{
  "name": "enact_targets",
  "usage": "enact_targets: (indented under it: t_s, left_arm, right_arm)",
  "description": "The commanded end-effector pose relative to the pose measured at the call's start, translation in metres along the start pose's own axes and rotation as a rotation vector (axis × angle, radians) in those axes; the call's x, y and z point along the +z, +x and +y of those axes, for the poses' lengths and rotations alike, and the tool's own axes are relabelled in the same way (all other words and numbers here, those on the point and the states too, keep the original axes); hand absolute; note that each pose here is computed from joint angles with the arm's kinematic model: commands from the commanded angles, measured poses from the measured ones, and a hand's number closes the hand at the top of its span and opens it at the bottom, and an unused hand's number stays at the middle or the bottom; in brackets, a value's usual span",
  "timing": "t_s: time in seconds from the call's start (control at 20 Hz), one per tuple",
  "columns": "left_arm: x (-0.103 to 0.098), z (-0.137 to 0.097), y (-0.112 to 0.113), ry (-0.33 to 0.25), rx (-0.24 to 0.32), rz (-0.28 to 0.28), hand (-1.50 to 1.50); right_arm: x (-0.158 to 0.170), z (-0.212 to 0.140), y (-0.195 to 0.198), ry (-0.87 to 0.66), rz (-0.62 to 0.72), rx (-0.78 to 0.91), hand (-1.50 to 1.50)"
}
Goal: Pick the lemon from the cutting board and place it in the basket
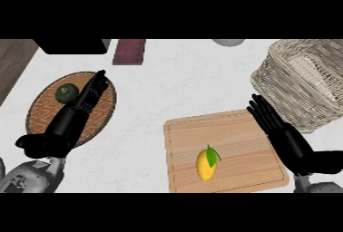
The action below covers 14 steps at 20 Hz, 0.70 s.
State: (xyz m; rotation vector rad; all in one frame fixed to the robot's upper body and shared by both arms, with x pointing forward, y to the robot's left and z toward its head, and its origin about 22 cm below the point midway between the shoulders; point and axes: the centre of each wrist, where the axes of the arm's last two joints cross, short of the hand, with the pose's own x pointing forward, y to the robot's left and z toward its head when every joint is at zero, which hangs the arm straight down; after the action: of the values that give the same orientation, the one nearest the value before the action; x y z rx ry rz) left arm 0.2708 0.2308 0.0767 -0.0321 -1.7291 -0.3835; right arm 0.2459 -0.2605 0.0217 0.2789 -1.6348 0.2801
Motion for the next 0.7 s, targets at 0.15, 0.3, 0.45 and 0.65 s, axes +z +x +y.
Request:
enact_targets:
  t_s: [0.15,0.3,0.45,0.65]
  left_arm:
    - [0.014,0.045,-0.023,0.277,-0.052,0.137,0.0]
    - [0.03,0.057,-0.045,0.39,0.007,0.275,0.0]
    - [0.024,0.056,-0.04,0.408,0.008,0.26,0.0]
    - [0.017,0.056,-0.041,0.411,-0.005,0.256,0.0]
  right_arm:
    - [0.032,-0.038,0.0,-0.485,0.058,0.271,1.5]
    - [0.019,-0.002,0.022,-0.497,-0.236,0.283,1.5]
    - [0.012,0.035,-0.002,-0.74,-0.225,0.382,-1.5]
    - [0.015,0.043,-0.025,-1.009,-0.114,0.534,-1.5]
